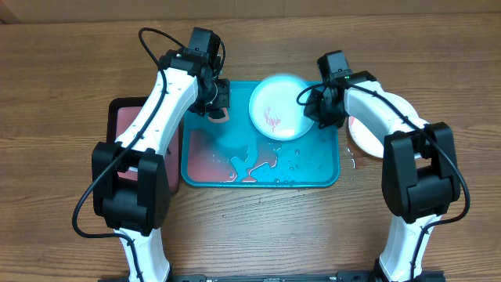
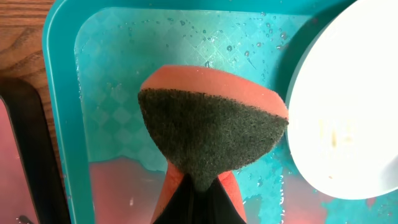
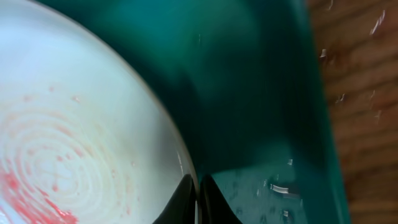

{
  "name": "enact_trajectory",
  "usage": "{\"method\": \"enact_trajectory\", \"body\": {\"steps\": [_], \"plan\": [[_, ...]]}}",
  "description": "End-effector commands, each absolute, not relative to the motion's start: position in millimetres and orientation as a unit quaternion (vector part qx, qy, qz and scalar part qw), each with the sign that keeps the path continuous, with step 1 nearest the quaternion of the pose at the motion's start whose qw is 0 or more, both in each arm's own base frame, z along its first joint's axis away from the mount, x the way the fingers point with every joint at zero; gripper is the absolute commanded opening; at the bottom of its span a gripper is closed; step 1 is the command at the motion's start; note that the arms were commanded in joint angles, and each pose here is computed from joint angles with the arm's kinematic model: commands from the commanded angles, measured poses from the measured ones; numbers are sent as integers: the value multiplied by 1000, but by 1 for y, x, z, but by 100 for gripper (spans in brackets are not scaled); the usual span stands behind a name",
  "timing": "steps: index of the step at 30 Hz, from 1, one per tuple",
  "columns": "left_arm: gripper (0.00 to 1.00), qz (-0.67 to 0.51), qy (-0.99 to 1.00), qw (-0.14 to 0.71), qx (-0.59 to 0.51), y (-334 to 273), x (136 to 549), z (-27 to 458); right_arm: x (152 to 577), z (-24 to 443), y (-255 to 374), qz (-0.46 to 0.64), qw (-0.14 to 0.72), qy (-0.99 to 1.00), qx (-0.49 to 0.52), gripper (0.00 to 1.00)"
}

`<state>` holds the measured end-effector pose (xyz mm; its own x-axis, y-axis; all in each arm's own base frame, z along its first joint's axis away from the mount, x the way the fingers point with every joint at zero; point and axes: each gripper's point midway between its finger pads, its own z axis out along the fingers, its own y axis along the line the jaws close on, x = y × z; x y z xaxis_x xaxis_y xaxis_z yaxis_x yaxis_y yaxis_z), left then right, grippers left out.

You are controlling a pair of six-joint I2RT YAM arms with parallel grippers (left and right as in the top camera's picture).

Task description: Clean dirty plates on tray and stack at the side

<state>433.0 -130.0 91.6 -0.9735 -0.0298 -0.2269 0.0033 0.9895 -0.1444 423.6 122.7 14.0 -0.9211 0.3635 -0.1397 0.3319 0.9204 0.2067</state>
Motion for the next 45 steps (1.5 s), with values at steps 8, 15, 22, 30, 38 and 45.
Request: {"method": "enact_trajectory", "body": {"steps": [8, 15, 22, 30, 38, 45], "plan": [[4, -68, 992, 109, -9, -131, 430, 88, 366, 14, 163, 100, -6, 989, 111, 4], [4, -68, 992, 110, -9, -131, 430, 88, 340, 49, 217, 202, -21, 979, -19, 14], [4, -68, 991, 111, -9, -131, 431, 89, 370, 46, 205, 174, 54, 977, -110, 62], [4, -69, 991, 112, -9, -132, 432, 89, 382, 22, 219, 179, 72, 969, -152, 44], [4, -69, 991, 112, -9, -132, 432, 89, 376, 8, 216, 174, 41, 978, -105, 4], [4, -67, 992, 104, -9, -131, 428, 88, 371, 4, 203, 143, 7, 988, 65, 4]]}}
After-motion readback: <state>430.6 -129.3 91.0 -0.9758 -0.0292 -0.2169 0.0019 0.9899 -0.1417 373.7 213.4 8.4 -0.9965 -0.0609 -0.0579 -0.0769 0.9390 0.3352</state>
